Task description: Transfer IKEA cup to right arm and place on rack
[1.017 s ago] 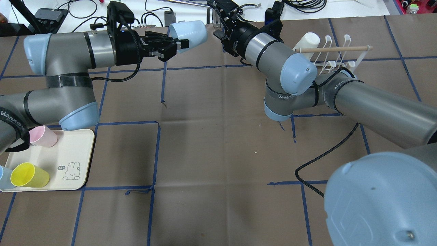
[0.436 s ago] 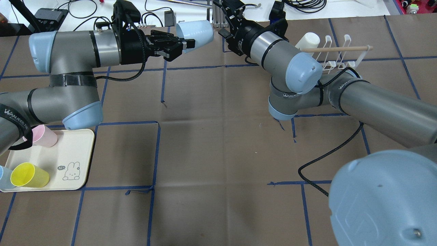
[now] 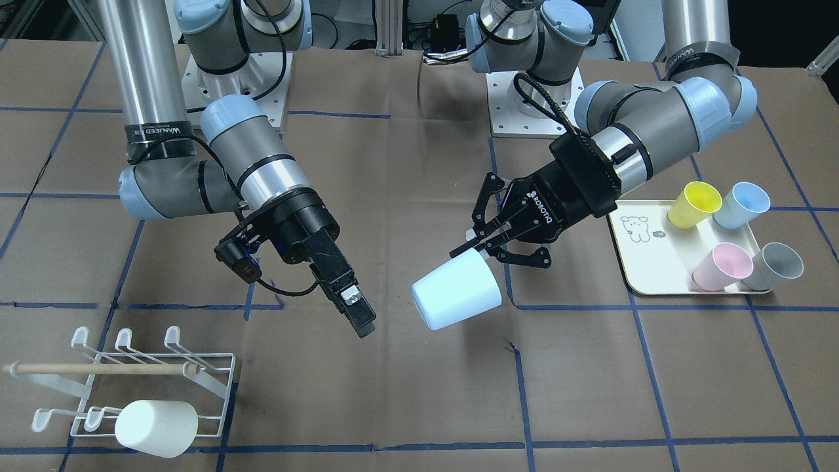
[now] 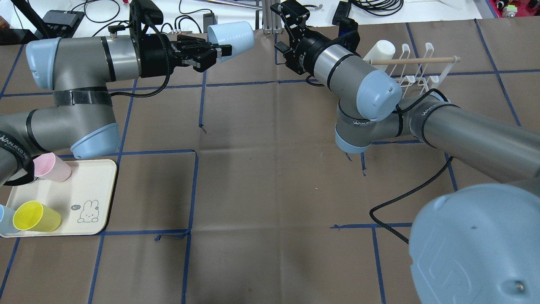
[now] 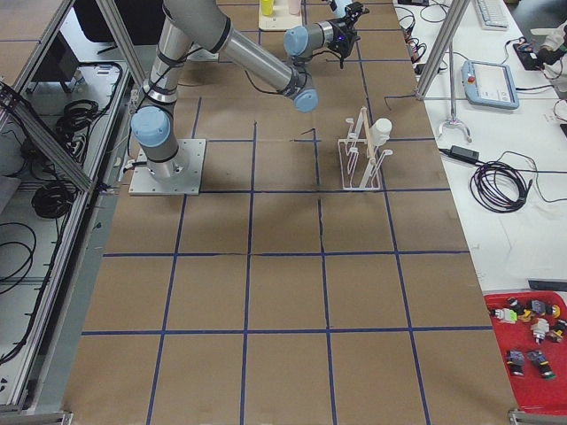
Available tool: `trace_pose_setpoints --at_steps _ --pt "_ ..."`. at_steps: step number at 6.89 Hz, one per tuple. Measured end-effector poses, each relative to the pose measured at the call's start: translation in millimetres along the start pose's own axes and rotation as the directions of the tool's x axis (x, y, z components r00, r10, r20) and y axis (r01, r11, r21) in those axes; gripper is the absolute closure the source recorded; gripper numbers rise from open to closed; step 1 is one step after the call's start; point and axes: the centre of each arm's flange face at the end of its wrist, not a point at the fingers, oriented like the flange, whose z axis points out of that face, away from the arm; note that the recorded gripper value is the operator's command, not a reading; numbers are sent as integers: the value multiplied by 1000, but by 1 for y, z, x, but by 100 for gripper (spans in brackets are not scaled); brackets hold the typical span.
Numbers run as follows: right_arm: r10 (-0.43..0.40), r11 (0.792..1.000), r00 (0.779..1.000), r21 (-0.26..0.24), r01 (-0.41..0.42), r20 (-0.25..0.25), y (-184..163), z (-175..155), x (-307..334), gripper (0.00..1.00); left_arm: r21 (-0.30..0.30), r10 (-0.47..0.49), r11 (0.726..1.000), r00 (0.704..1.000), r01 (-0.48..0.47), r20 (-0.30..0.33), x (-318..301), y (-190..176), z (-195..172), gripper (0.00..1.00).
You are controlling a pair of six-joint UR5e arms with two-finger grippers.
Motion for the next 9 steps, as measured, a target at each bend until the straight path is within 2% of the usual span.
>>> trace_pose_setpoints --at_steps 2,9 --pt "72 997 997 3 -72 0 2 0 2 3 -5 -11 1000 1000 11 -1 -2 2 3 96" --pt "64 998 998 -11 -64 13 38 15 -2 4 -13 -41 999 999 41 -4 -3 5 10 96"
